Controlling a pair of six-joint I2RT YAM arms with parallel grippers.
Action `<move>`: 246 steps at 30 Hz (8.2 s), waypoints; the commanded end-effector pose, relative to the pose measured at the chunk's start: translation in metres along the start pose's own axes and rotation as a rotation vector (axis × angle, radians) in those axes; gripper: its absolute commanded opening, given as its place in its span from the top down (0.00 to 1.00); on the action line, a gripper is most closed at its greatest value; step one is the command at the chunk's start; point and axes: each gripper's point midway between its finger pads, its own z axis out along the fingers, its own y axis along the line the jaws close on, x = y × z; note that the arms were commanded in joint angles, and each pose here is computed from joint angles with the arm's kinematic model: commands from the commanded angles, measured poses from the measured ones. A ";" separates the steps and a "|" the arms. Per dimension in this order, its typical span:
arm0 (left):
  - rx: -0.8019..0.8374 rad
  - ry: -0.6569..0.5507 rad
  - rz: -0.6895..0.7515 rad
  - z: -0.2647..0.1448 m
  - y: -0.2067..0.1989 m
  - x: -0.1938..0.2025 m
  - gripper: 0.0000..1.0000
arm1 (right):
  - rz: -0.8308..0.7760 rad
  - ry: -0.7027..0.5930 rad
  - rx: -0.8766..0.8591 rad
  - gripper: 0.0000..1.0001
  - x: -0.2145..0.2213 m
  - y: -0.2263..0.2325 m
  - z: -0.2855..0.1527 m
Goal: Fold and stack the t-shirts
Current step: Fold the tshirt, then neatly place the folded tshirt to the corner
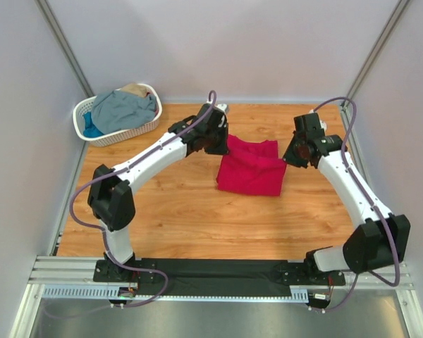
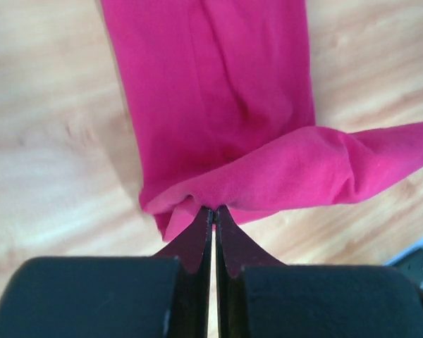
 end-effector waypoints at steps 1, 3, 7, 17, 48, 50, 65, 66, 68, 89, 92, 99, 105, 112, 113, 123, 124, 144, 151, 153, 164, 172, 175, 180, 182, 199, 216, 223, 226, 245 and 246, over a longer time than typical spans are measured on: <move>0.026 -0.088 0.044 0.008 -0.002 -0.049 1.00 | -0.023 -0.070 -0.061 1.00 -0.042 0.020 0.011; 0.042 -0.106 0.026 0.022 0.000 -0.066 1.00 | -0.041 -0.058 -0.080 1.00 -0.050 0.028 0.029; 0.071 -0.127 -0.010 0.054 0.009 -0.087 1.00 | -0.037 -0.077 -0.076 1.00 -0.076 0.034 0.056; 0.198 -0.191 -0.184 0.135 0.050 -0.126 1.00 | -0.047 -0.068 -0.192 1.00 -0.124 0.066 0.134; 0.382 -0.194 0.010 0.138 0.044 -0.111 0.58 | -0.187 0.066 -0.253 0.79 -0.090 0.054 0.174; 0.374 -0.211 0.001 0.152 0.051 -0.117 0.57 | -0.157 0.077 -0.274 0.79 -0.094 0.056 0.193; 0.421 -0.380 -0.083 0.154 0.088 -0.189 0.53 | 0.043 -0.057 -0.530 0.58 -0.168 0.078 0.222; 0.419 -0.378 -0.075 0.148 0.086 -0.189 0.53 | 0.041 -0.053 -0.546 0.57 -0.167 0.078 0.217; 0.414 -0.374 -0.053 0.125 0.080 -0.188 0.54 | 0.003 -0.052 -0.624 0.58 -0.169 0.090 0.188; 0.501 -0.200 -0.179 0.182 0.078 -0.125 0.57 | 0.000 0.545 -0.914 0.97 0.032 0.112 0.168; 0.493 -0.211 -0.209 0.187 0.091 -0.132 0.58 | 0.008 0.571 -0.880 0.97 0.042 0.102 0.177; 0.487 -0.255 -0.176 0.154 0.090 -0.160 0.57 | -0.002 0.551 -0.886 0.96 0.027 0.109 0.151; 0.437 -0.256 -0.107 0.093 0.075 -0.152 0.57 | -0.008 0.484 -0.872 0.94 0.004 0.111 0.121; 0.495 -0.153 -0.031 0.072 0.026 -0.072 0.59 | 0.018 0.479 -0.846 0.91 -0.008 0.097 0.138; 0.507 -0.134 -0.026 0.074 0.017 -0.060 0.59 | 0.030 0.475 -0.835 0.91 -0.012 0.093 0.146; 0.446 -0.013 -0.050 0.116 0.036 0.012 0.62 | 0.165 0.420 -0.851 0.89 -0.078 0.072 0.208; 0.439 0.003 -0.059 0.121 0.039 0.017 0.62 | 0.165 0.400 -0.855 0.89 -0.085 0.072 0.212; 0.340 -0.040 0.057 0.002 0.017 -0.031 0.63 | 0.155 0.254 -0.831 0.76 -0.139 0.073 0.105; 0.283 -0.084 0.144 -0.085 0.020 -0.014 0.61 | 0.016 0.214 -0.520 0.57 -0.070 0.057 0.023; 0.253 -0.094 0.153 -0.106 0.027 0.001 0.61 | -0.039 0.134 -0.469 0.48 -0.056 0.056 -0.009; 0.276 -0.251 0.175 -0.177 0.045 0.069 0.56 | -0.124 -0.042 -0.477 0.00 0.037 0.037 -0.096; 0.244 -0.287 0.151 -0.178 0.063 0.098 0.23 | -0.098 -0.222 -0.309 0.00 0.041 -0.016 -0.079; 0.224 -0.284 0.173 -0.183 0.066 0.097 0.22 | -0.105 -0.202 -0.367 0.00 0.040 -0.002 -0.080; 0.194 -0.284 0.185 -0.184 0.071 0.098 0.23 | -0.088 -0.199 -0.391 0.00 0.036 0.006 -0.080; 0.180 -0.283 0.183 -0.183 0.074 0.099 0.23 | -0.088 -0.205 -0.352 0.00 0.033 0.001 -0.075; 0.188 -0.262 0.176 -0.181 0.074 0.104 0.25 | 0.114 -0.190 -0.155 0.16 -0.044 0.028 0.093; 0.260 -0.223 0.175 -0.173 0.062 0.106 0.27 | -0.117 0.084 -0.417 0.51 -0.068 0.018 0.195; 0.278 -0.218 0.179 -0.172 0.059 0.105 0.27 | -0.140 0.156 -0.430 0.59 -0.054 0.015 0.210; 0.284 -0.215 0.173 -0.172 0.058 0.105 0.28 | -0.142 0.164 -0.444 0.64 -0.055 0.018 0.209; 0.289 -0.197 0.160 -0.168 0.060 0.108 0.29 | -0.151 0.120 -0.234 1.00 -0.136 -0.050 0.223; 0.291 -0.192 0.157 -0.167 0.060 0.108 0.29 | -0.137 0.115 -0.218 1.00 -0.143 -0.060 0.225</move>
